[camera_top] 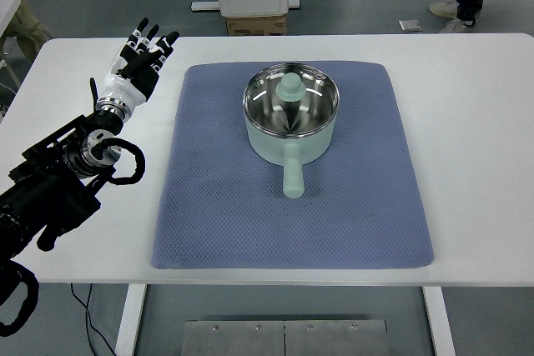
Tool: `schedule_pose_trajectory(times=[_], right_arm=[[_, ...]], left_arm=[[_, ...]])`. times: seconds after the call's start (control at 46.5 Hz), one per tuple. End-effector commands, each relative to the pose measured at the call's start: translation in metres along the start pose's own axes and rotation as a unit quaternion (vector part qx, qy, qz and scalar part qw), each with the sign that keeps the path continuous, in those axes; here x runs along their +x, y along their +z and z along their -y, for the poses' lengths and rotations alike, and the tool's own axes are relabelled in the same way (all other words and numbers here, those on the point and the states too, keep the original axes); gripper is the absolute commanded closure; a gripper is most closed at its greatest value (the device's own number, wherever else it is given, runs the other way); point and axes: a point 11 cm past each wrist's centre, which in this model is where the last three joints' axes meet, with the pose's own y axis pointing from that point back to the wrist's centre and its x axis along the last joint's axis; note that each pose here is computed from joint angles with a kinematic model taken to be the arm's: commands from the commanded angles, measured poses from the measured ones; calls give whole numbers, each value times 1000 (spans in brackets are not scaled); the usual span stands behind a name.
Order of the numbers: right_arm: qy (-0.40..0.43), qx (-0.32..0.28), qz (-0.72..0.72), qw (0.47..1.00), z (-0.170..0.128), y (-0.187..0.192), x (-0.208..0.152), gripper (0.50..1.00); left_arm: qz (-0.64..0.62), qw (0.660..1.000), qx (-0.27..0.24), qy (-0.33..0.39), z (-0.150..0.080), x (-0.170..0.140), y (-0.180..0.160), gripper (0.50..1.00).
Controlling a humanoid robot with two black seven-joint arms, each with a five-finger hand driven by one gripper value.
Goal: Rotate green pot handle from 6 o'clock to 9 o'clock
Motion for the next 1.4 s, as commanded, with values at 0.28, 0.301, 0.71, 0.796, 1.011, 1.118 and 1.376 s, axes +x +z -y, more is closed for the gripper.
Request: schedule_pose_trajectory(times=[0.28,0.301,0.71,0.796,1.011,1.118,1.376], right_arm=[[0,0,0,1000,0,0,0,500],[0,0,0,1000,0,0,0,500],[0,0,0,1000,0,0,0,500],[0,0,0,1000,0,0,0,500],[0,0,0,1000,0,0,0,500],[0,0,0,1000,0,0,0,500],[0,0,0,1000,0,0,0,500]], left_arm=[[0,1000,-12,1,0,1,3,500],[1,1000,-12,1,0,1,3,500],[1,1000,-10,-1,-1,1,2,500],[1,1000,-10,-1,-1,1,2,500],[1,1000,-10,-1,-1,2,1,500],[1,1000,-9,0,-2,3,1,500],[0,1000,-10,0,-2,3,1,500]])
